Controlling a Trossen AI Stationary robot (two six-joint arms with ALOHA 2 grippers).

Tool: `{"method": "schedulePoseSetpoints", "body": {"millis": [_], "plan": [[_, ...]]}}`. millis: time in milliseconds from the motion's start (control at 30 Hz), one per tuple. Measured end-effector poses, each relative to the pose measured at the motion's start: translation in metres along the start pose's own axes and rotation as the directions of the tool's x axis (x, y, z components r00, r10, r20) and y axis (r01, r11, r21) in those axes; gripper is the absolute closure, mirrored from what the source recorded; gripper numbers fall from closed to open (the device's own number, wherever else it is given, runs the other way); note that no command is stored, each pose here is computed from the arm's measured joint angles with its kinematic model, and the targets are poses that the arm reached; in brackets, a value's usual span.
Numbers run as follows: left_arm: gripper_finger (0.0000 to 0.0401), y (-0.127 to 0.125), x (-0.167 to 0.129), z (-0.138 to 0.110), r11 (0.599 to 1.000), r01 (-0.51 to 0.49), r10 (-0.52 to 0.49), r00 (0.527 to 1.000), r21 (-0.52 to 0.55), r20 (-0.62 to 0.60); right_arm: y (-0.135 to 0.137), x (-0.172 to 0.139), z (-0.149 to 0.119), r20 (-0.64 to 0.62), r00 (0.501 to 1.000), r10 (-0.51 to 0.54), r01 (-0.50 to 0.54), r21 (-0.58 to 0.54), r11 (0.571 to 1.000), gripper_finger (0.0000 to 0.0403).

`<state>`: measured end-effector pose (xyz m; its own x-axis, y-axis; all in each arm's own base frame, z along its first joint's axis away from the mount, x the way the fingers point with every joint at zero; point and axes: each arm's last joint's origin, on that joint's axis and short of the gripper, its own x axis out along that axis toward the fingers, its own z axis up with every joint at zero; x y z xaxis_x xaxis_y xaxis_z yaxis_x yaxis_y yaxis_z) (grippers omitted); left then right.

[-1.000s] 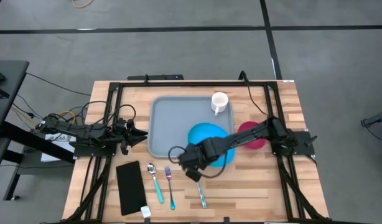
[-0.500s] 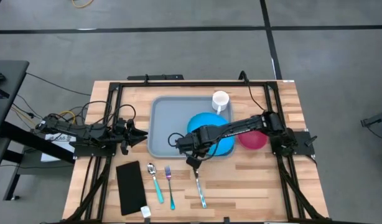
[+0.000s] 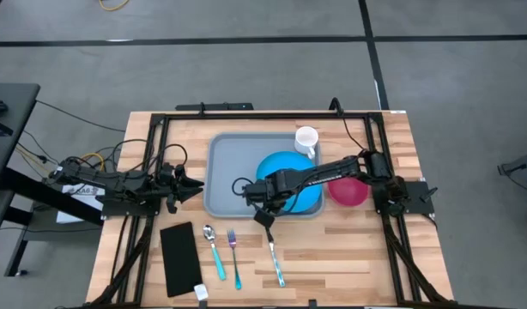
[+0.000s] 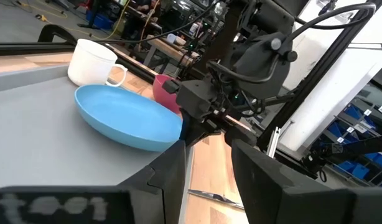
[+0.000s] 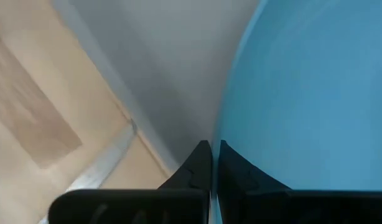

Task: Set up tray
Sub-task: Put the blue plate on the gray serving tray, then put the red bowl on top of the blue plate

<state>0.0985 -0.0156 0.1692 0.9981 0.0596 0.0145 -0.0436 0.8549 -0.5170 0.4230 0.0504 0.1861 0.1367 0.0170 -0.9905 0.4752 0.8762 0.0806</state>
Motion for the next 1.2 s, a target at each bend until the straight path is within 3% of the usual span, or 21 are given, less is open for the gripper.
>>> {"method": "schedulePoseSetpoints", "body": {"millis": [367,867,1033,1200], "plan": [[0.0282,0.001,0.000,0.000,1.000,-0.022,0.022,1.000,0.012,0.014,-0.008,0.002,0.009,0.014,0.999,0.041,-0.041,0.026,0.999,0.0393],[0.0282,0.001,0.000,0.000,1.000,-0.020,0.020,1.000,0.012,0.013,-0.015,0.000,0.017,0.042,0.998,0.047,-0.049,0.050,0.998,0.0247],[0.0282,0.001,0.000,0.000,1.000,-0.020,0.020,1.000,0.010,0.013,-0.016,-0.042,0.018,0.131,0.986,0.102,-0.108,0.045,0.993,0.0220],[0.0282,0.001,0.000,0.000,1.000,-0.020,0.020,1.000,-0.001,0.013,-0.018,-0.099,-0.013,0.186,0.979,0.084,-0.092,0.035,0.995,0.0209]]}}
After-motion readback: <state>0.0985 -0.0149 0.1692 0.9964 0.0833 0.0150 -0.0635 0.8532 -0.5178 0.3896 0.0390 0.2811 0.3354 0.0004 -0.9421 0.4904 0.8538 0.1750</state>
